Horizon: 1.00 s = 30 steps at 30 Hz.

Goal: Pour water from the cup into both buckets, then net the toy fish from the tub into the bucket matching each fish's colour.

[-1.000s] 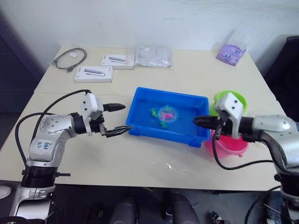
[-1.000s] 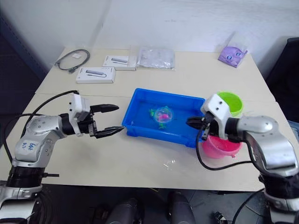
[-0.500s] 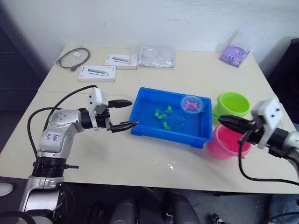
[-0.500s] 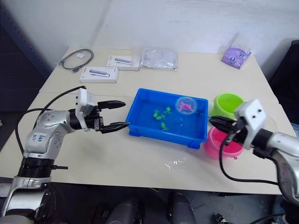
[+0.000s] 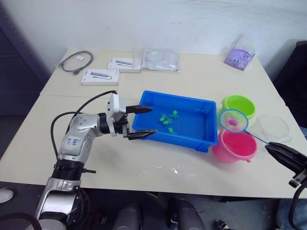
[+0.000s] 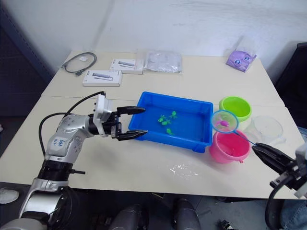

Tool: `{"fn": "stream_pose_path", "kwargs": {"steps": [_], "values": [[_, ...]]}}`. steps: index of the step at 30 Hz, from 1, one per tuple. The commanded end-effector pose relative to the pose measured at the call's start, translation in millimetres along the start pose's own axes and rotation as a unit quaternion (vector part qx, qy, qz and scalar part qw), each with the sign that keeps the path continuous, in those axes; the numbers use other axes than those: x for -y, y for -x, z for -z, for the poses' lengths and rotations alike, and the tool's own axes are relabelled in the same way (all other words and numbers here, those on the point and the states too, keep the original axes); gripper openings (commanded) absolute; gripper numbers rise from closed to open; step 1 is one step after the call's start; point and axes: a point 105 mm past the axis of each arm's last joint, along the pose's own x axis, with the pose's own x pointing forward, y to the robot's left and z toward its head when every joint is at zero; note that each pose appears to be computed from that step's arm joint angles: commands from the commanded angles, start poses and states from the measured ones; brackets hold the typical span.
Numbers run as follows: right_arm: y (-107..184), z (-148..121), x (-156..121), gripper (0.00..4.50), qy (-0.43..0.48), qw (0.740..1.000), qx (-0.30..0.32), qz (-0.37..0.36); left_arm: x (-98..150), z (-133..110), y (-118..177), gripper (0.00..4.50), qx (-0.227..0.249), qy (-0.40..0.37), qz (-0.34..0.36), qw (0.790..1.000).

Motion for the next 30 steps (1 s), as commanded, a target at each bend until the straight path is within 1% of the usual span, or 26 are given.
{"fn": "stream_pose_path", "kwargs": {"steps": [1, 2, 6, 9, 11, 14, 17, 19, 21, 24, 30], "values": [[16, 17, 6, 0.0, 0.097, 0.994, -0.015, 0.055, 4, 2, -8, 4.41, 0.006, 0.001, 0.024, 1.0], [18, 21, 6, 0.0, 0.107, 0.992, -0.012, 0.067, 5, 3, -10, 4.41, 0.005, 0.002, 0.027, 1.0], [13, 43, -8, 0.0, 0.192, 0.979, -0.03, 0.057, 6, 8, -15, 4.41, 0.008, 0.013, 0.033, 0.999], [8, 51, -9, 0.0, 0.25, 0.965, -0.035, 0.073, 7, 10, -15, 4.41, 0.008, 0.012, 0.033, 0.999], [5, 56, -8, 0.0, 0.297, 0.95, -0.051, 0.085, 8, 10, -14, 4.41, 0.008, 0.012, 0.031, 0.999], [2, 55, -1, 0.0, 0.348, 0.928, -0.055, 0.123, 10, 11, -15, 4.41, 0.007, 0.014, 0.034, 0.999], [1, 56, -1, 0.0, 0.366, 0.92, -0.056, 0.131, 11, 12, -15, 4.41, 0.007, 0.015, 0.036, 0.999], [-2, 48, -2, 0.0, 0.455, 0.881, -0.051, 0.116, 13, 12, -15, 4.41, 0.007, 0.017, 0.039, 0.999], [-4, 43, -4, 0.0, 0.514, 0.851, -0.043, 0.104, 15, 13, -14, 4.41, 0.007, 0.02, 0.04, 0.999], [-5, 38, -6, 0.0, 0.55, 0.829, -0.026, 0.104, 17, 13, -14, 4.41, 0.011, 0.036, 0.045, 0.998], [0, 48, -6, 0.0, 0.586, 0.804, -0.031, 0.102, 10, 12, -15, 4.41, 0.036, 0.051, 0.011, 0.998]]}}
